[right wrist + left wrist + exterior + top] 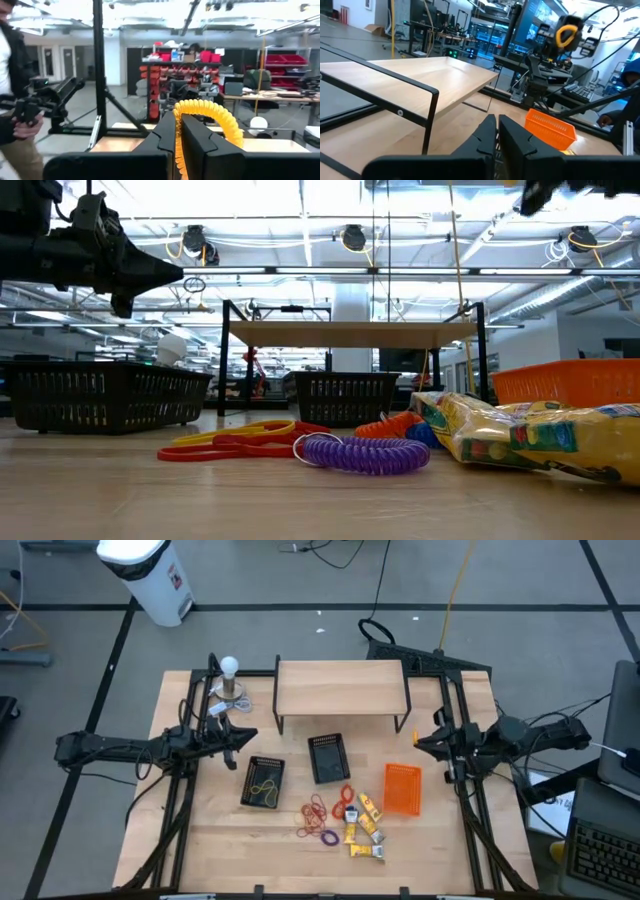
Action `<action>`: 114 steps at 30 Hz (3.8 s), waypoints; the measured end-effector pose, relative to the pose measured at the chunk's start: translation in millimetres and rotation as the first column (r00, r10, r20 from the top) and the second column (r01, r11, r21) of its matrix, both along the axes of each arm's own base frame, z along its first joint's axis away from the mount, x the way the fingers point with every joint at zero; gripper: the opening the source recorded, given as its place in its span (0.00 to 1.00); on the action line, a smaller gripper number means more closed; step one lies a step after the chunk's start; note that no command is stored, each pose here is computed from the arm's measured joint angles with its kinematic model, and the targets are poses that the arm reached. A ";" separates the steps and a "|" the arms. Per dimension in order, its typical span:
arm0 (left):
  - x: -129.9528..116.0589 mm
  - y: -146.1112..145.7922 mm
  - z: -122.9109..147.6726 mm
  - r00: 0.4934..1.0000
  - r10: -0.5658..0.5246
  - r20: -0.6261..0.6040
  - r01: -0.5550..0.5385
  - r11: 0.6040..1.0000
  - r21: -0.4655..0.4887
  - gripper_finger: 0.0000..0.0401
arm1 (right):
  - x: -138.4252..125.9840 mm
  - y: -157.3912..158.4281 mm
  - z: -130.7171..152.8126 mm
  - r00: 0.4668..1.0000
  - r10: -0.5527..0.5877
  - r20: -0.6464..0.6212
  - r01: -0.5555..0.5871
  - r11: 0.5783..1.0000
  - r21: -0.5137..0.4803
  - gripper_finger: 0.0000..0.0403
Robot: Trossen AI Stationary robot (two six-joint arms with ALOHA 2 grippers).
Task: Pick & Place Office Desk Supplies
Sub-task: Put the yellow spring keychain into the right black bin, then put the yellow crayon box into the orange bin
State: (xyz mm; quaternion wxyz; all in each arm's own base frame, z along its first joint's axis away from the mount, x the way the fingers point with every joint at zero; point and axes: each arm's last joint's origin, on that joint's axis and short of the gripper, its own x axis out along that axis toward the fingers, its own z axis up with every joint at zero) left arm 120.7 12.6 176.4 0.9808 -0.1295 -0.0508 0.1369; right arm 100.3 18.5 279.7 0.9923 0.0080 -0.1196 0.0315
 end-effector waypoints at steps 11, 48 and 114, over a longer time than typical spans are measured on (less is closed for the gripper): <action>0.1 0.0 -3.4 0.999 0.001 -0.038 -0.001 1.000 0.007 0.03 | -3.3 -2.3 -62.6 0.997 -0.057 0.052 0.057 0.998 0.007 0.01; -0.7 2.6 -4.1 0.995 0.095 -0.038 -0.096 0.995 -0.018 0.04 | 145.2 -16.0 -10.5 0.800 -0.179 -0.573 0.160 0.984 -0.084 0.01; -0.8 2.9 -5.1 0.993 0.103 -0.051 -0.104 0.995 -0.012 0.06 | 87.0 -23.8 10.2 0.939 0.003 -0.344 0.007 1.000 0.029 0.13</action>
